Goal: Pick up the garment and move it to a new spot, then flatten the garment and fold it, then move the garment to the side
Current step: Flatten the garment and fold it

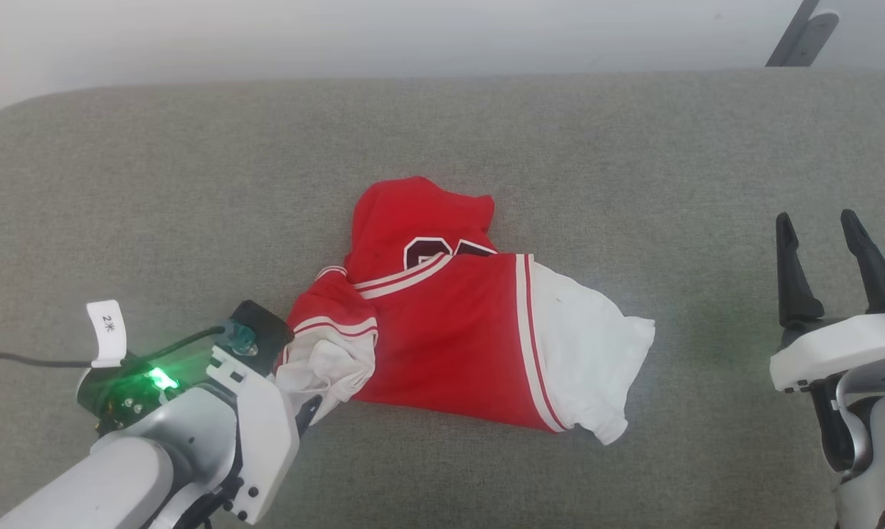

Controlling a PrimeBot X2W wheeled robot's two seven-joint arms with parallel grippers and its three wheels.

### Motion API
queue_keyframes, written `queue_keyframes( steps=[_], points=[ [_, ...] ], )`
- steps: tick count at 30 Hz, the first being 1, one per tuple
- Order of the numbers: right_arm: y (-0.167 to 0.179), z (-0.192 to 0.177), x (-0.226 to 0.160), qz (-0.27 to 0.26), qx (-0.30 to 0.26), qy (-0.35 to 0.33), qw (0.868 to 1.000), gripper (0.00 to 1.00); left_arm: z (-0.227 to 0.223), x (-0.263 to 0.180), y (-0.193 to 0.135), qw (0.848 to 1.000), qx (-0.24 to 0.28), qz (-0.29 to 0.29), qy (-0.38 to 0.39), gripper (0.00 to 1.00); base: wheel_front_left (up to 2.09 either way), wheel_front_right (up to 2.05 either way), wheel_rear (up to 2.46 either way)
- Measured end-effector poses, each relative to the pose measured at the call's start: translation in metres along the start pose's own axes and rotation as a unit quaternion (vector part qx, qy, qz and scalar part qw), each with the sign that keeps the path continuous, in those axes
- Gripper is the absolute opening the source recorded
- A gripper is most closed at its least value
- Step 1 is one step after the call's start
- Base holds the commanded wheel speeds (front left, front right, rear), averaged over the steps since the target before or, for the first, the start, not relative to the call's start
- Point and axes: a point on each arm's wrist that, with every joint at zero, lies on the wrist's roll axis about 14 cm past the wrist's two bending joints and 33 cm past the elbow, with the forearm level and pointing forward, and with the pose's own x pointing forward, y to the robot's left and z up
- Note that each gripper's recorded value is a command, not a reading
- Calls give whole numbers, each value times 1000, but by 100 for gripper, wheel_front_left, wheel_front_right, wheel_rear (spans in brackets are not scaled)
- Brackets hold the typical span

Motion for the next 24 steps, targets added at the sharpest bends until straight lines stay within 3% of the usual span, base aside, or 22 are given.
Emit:
queue_keyframes(
  steps=[6,7,8,9,18,24],
  points=[
    [-2,-5,1,-3,-1,6,1000,100,-16,15,5,1000,5,0,19,100,0,0,0],
    [-3,-5,1,-4,-2,6,1000,100,-21,17,8,1000,5,4,27,75,0,0,0],
    [-4,-6,1,-5,-2,7,1000,100,-22,19,11,1000,0,8,26,28,0,0,0],
    [-4,-6,1,-5,-2,7,1000,100,-21,21,13,1000,-10,11,20,0,0,0,0],
    [-6,-3,3,-7,-5,4,1000,100,-5,14,49,994,-81,66,-28,0,0,0,0],
    [2,-2,7,3,-7,5,1000,100,-3,-4,86,973,-188,118,-60,0,0,0,0]
  ],
)
